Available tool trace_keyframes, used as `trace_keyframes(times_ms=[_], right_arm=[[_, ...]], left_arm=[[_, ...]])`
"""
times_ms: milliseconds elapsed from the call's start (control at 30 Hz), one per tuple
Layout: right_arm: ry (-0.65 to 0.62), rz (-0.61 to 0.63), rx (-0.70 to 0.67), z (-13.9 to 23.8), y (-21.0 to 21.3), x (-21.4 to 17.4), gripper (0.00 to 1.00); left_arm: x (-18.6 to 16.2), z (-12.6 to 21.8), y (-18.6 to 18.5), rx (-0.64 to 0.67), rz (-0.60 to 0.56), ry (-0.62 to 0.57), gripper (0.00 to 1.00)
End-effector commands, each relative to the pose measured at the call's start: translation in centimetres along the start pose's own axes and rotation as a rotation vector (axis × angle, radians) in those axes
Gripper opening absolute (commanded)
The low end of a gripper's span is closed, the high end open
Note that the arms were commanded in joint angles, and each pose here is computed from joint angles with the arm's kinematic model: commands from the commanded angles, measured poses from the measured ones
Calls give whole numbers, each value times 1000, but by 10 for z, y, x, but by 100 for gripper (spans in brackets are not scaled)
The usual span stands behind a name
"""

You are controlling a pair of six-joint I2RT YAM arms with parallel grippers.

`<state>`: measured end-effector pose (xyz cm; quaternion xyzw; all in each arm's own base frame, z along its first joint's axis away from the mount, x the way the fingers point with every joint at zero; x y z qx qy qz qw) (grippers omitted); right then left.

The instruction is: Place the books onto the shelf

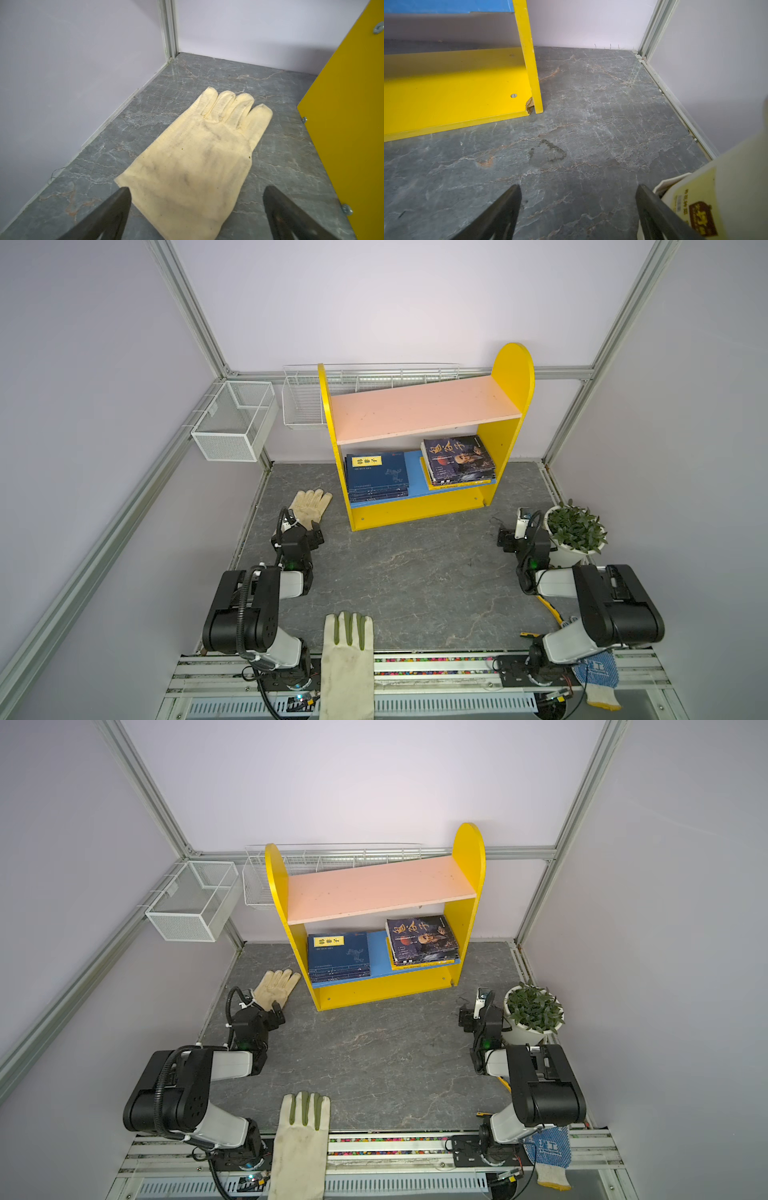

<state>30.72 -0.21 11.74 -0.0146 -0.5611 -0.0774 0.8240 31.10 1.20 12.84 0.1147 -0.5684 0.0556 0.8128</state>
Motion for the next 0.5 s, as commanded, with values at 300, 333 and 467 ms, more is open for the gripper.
trace_keyframes(times_ms=[300, 333, 467], right_arm=[[-10, -12, 59, -3, -3, 7, 88], [-9, -14, 60, -3, -3, 7, 88], [-14, -12, 65, -2, -3, 8, 88]], left_arm=[[11, 0, -3, -38, 3, -94, 99], [11, 0, -3, -38, 3, -91, 99], [10, 0, -3, -37, 4, -96, 99]])
Point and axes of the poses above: each gripper's point midway between its finger pads, its own z axis back along the fingers, its own y axis along the line the jaws close on, x = y × z, the point moved 9 cm from there along z, back along the fingers, and after that the axes turned 8 degrees about -z, right-handed, at the moved point
